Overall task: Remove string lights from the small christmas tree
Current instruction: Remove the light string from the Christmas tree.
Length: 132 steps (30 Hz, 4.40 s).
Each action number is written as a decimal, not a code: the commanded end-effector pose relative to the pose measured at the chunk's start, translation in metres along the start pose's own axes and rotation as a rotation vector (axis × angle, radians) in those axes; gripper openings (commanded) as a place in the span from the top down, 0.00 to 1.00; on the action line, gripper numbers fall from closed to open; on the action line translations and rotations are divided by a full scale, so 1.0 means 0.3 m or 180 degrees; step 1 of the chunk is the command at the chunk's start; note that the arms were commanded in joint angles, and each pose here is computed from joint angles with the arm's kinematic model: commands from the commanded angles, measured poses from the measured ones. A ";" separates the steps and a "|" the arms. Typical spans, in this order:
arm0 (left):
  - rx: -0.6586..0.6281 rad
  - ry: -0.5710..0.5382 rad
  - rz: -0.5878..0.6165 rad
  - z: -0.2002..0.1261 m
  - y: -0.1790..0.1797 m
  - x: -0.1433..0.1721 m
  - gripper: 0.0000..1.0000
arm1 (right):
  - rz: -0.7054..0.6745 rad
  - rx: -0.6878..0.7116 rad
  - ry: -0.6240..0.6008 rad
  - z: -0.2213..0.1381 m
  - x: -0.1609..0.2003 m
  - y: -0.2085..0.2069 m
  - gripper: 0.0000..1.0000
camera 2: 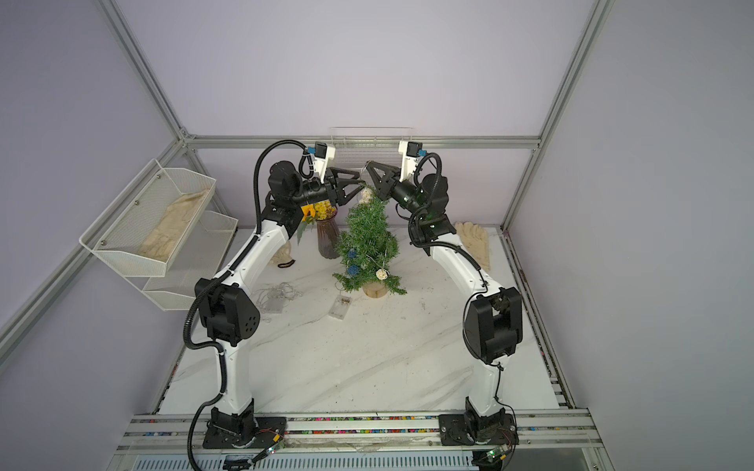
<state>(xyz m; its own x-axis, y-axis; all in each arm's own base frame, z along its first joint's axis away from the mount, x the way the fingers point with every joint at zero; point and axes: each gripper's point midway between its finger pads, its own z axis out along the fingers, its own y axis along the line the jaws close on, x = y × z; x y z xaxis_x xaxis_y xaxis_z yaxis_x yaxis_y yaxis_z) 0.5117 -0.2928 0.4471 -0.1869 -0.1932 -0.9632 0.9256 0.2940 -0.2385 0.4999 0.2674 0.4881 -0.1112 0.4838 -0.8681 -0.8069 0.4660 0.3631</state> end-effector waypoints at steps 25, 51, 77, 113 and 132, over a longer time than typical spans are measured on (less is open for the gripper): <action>0.0223 -0.0252 0.0084 0.028 -0.057 -0.116 0.84 | 0.0037 0.0075 0.0142 -0.005 0.063 -0.067 1.00; -0.0686 -0.0581 0.0259 -0.009 0.039 -0.179 1.00 | -0.0016 0.0308 0.0009 -0.108 -0.010 -0.131 0.31; -0.1261 -0.0664 0.0146 -0.195 -0.040 -0.057 1.00 | 0.0315 0.0617 -0.0054 -0.245 -0.014 -0.218 0.32; -0.1099 -0.0595 0.0369 -0.299 -0.610 -0.047 1.00 | 0.1142 0.1541 0.0738 -0.538 0.297 -0.309 0.34; -0.0573 -0.0464 0.0007 -0.044 -0.762 0.147 1.00 | 0.2430 0.0795 0.1271 -0.731 0.638 -0.038 0.35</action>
<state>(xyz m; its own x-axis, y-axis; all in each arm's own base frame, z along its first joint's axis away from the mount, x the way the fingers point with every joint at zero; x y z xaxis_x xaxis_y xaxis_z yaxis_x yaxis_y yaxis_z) 0.2898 -0.3630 0.4357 -0.1703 -0.2487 -0.9535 0.8445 0.4618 -0.2713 0.3742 0.1748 0.2161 -0.7802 0.4787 -0.4026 -0.2093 0.4066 0.8893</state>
